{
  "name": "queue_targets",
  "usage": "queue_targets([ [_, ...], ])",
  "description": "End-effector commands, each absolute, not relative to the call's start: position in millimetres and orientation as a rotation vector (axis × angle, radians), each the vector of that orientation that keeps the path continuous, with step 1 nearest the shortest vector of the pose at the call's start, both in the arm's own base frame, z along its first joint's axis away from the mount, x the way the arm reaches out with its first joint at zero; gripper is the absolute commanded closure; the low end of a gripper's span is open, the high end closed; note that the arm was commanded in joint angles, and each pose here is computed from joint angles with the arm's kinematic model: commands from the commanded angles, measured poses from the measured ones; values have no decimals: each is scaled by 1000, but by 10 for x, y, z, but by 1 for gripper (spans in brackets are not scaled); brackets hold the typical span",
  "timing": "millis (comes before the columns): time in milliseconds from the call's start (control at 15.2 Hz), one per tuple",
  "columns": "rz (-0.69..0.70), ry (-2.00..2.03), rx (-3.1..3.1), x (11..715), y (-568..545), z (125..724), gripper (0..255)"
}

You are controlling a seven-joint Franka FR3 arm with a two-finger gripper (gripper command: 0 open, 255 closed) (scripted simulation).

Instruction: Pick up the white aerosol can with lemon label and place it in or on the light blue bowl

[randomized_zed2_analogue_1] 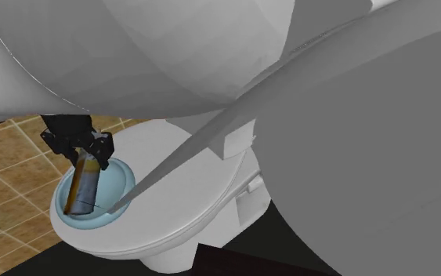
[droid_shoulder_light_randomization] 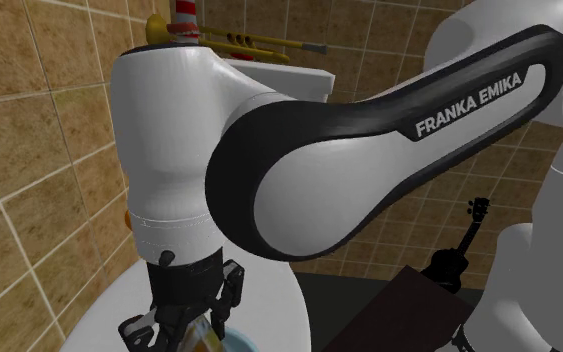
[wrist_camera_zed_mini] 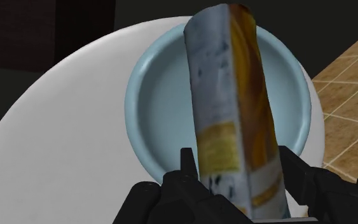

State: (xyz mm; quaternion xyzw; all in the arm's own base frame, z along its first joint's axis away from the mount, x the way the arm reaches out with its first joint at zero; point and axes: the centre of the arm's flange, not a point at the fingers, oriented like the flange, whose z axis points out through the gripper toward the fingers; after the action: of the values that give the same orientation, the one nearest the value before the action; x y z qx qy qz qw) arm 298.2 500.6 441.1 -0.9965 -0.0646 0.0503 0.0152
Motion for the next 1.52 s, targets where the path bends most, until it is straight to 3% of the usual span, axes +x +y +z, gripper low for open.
queue_targets([
  [0,157,-202,-3101,2973,5020,4308,255],
  [924,157,-202,-3101,2973,5020,4002,255],
  [990,157,-202,-3101,2991,5025,4004,0],
  [1320,157,-202,-3101,2973,5020,4002,0],
  [1452,157,-202,-3101,3000,5013,4264,0],
])
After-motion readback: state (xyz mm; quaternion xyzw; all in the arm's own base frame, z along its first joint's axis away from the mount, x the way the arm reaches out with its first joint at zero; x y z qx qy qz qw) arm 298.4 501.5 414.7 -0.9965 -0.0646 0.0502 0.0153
